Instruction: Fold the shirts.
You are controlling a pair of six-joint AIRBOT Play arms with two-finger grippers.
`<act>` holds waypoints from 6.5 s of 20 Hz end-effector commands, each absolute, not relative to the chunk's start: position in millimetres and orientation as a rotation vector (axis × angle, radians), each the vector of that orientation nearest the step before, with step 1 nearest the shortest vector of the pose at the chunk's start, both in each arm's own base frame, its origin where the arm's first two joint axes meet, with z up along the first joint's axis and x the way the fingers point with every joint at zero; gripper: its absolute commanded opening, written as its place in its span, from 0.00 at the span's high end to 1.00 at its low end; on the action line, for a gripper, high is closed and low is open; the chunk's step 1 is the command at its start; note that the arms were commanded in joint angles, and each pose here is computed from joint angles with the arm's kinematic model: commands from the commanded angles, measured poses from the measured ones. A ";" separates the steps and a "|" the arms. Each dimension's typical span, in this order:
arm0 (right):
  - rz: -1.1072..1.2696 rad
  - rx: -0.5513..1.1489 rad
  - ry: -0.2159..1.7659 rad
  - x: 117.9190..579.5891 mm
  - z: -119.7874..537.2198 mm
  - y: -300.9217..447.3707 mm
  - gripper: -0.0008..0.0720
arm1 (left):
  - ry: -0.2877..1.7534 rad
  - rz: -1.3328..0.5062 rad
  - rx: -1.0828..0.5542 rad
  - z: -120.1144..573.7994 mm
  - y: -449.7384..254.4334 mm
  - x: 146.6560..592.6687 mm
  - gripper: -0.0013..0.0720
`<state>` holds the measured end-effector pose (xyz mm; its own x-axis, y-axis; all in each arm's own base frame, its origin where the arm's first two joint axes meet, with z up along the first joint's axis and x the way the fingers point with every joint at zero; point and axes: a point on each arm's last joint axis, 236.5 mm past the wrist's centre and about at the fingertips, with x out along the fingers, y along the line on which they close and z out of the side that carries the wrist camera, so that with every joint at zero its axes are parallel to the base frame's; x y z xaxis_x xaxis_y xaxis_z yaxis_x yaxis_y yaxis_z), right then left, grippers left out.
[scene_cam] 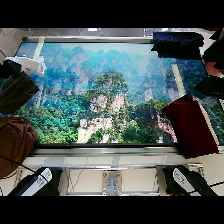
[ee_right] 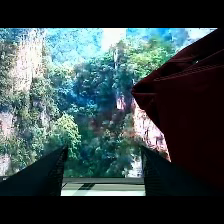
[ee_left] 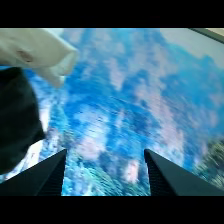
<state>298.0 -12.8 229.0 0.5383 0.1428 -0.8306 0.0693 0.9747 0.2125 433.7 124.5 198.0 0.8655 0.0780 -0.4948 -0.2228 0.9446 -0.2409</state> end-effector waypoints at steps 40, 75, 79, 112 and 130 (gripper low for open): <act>0.005 0.281 0.934 312.4 238.1 -16.1 0.30 | 0.362 -0.995 -0.687 359.9 -179.3 372.5 0.96; 0.029 0.148 1.011 336.8 205.2 -34.6 0.30 | 1.657 -0.433 -0.506 -108.5 -230.6 293.7 0.06; 0.027 0.146 1.013 337.9 204.3 -35.4 0.30 | 1.612 -0.441 -0.549 -98.4 -229.4 305.4 0.96; 0.135 0.045 1.254 381.3 53.5 56.5 0.30 | 1.109 -0.069 -0.964 -57.7 -14.8 313.5 0.16; 0.138 0.044 1.279 375.7 52.0 56.8 0.30 | 1.313 -0.188 -0.859 -107.2 -112.6 277.1 0.88</act>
